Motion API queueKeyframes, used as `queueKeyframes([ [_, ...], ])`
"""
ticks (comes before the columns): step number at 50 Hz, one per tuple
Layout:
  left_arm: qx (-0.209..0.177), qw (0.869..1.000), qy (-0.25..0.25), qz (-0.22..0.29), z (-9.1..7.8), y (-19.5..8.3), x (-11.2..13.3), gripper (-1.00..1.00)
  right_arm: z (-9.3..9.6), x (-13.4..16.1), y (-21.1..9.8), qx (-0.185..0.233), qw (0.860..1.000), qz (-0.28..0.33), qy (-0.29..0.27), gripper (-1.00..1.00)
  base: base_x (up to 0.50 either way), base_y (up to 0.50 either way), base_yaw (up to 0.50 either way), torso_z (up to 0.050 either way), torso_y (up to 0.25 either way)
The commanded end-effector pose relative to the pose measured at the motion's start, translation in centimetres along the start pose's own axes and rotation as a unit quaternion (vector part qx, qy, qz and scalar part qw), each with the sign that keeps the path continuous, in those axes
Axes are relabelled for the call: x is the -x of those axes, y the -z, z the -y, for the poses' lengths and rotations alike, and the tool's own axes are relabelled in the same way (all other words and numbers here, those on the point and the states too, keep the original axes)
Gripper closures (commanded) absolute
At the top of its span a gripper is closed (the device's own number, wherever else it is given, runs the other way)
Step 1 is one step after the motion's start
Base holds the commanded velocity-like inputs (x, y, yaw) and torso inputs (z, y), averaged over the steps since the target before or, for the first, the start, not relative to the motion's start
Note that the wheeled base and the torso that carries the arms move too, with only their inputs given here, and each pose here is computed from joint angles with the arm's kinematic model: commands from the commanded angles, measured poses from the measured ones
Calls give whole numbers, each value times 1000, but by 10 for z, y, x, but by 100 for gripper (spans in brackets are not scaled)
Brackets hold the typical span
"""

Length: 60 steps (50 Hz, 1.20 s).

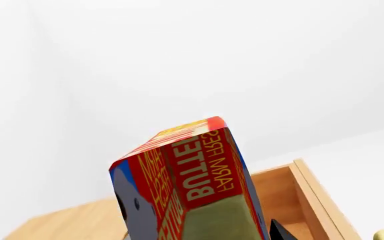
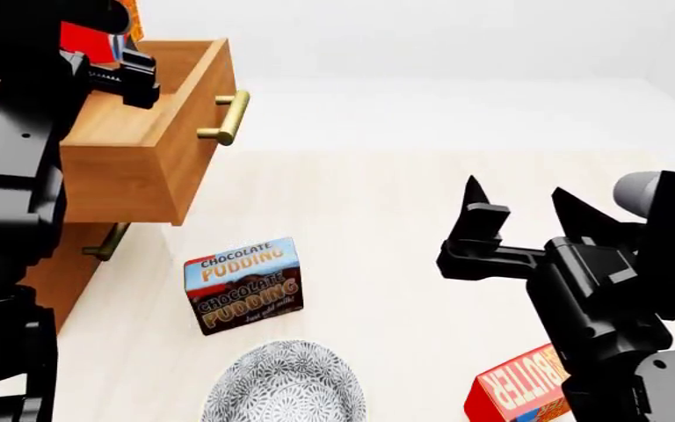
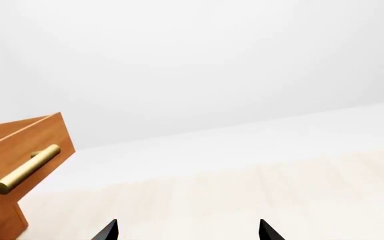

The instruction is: Put the butter at the front in the top drawer of the cabinet and close it.

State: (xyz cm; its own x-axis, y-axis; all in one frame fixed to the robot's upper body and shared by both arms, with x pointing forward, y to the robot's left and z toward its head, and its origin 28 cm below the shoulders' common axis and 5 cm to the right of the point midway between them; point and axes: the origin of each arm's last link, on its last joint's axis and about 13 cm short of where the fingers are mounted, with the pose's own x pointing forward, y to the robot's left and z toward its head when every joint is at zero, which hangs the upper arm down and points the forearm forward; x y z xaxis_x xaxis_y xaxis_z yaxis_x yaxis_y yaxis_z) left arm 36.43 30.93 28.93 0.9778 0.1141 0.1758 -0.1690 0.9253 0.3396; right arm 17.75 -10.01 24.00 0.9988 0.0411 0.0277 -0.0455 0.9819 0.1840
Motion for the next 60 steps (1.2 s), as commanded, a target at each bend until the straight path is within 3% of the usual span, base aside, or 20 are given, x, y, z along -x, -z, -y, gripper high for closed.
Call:
queueKeyframes([
  [1,6,1000,-21,10,-4,-2,-3,100,0,0,1,1,1000,-2,1,-100,0,0,0,0,0],
  [60,4,1000,-16,-13,-2,5,-4,100,1,5,1,-4,1000,3,7,-100,0,0,0,1,1],
])
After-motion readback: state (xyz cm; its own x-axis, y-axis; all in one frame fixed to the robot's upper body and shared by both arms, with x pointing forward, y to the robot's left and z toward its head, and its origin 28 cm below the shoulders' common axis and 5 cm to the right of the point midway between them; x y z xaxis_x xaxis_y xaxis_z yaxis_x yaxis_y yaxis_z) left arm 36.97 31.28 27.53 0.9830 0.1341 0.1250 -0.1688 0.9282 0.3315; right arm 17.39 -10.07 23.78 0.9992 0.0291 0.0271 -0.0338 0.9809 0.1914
